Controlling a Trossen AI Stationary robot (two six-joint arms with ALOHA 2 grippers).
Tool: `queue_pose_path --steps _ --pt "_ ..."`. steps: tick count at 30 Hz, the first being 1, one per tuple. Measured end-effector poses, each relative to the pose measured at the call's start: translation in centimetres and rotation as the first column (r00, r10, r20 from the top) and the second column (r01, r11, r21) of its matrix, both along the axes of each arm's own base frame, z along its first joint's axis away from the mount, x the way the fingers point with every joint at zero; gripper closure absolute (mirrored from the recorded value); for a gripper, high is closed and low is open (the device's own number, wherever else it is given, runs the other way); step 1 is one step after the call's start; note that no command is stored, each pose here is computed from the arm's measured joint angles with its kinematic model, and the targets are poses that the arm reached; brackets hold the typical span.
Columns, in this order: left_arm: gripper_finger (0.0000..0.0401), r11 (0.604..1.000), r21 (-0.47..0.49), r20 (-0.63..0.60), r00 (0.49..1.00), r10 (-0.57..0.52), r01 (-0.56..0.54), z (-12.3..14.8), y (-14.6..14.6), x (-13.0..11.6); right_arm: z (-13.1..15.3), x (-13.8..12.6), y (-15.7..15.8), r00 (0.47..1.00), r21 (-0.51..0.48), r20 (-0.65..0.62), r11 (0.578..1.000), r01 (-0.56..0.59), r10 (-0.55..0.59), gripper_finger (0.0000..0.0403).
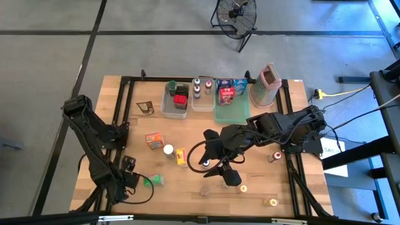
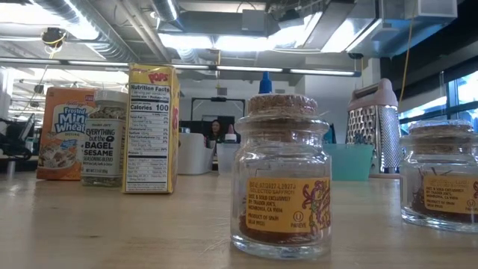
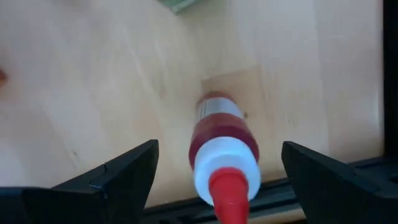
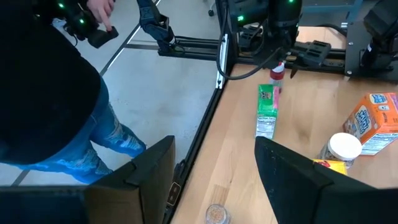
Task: Pick & Place Kitchen Items
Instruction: Put the left red food coloring bottle into the transparent bin
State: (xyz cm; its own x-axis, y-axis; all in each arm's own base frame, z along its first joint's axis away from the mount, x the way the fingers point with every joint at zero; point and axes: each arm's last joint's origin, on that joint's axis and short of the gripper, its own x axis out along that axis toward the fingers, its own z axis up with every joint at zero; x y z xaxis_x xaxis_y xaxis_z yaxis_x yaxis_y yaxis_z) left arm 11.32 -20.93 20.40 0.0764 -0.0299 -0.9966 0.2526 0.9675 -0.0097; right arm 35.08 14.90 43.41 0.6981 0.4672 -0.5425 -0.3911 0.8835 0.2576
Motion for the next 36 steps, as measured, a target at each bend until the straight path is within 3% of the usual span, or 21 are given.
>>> queue_pose_path --steps 14,20,27,36 --pt "0.0068 1.0 0.007 0.02 1.0 -0.014 0.014 -0.2 0.0 -0.1 0.2 0.1 0.0 1.0 0.007 0.024 1.0 0.003 -0.003 0.0178" --pt "0.0087 1.0 -0.001 -0.027 1.0 -0.015 0.015 -1.0 0.2 -0.5 0.2 0.1 0.0 1.0 0.005 0.024 1.0 0.002 -0.002 0.0178" --pt "0.0109 1.0 0.01 0.033 0.999 -0.01 0.009 -1.7 0.3 -0.4 0.2 0.1 0.0 1.0 0.007 0.021 1.0 0.003 -0.004 0.0178" --pt "0.013 0.999 -0.026 0.023 0.999 -0.034 0.035 -2.3 0.4 -0.5 0.2 0.1 0.0 1.0 0.007 0.021 1.0 0.005 -0.005 0.0178"
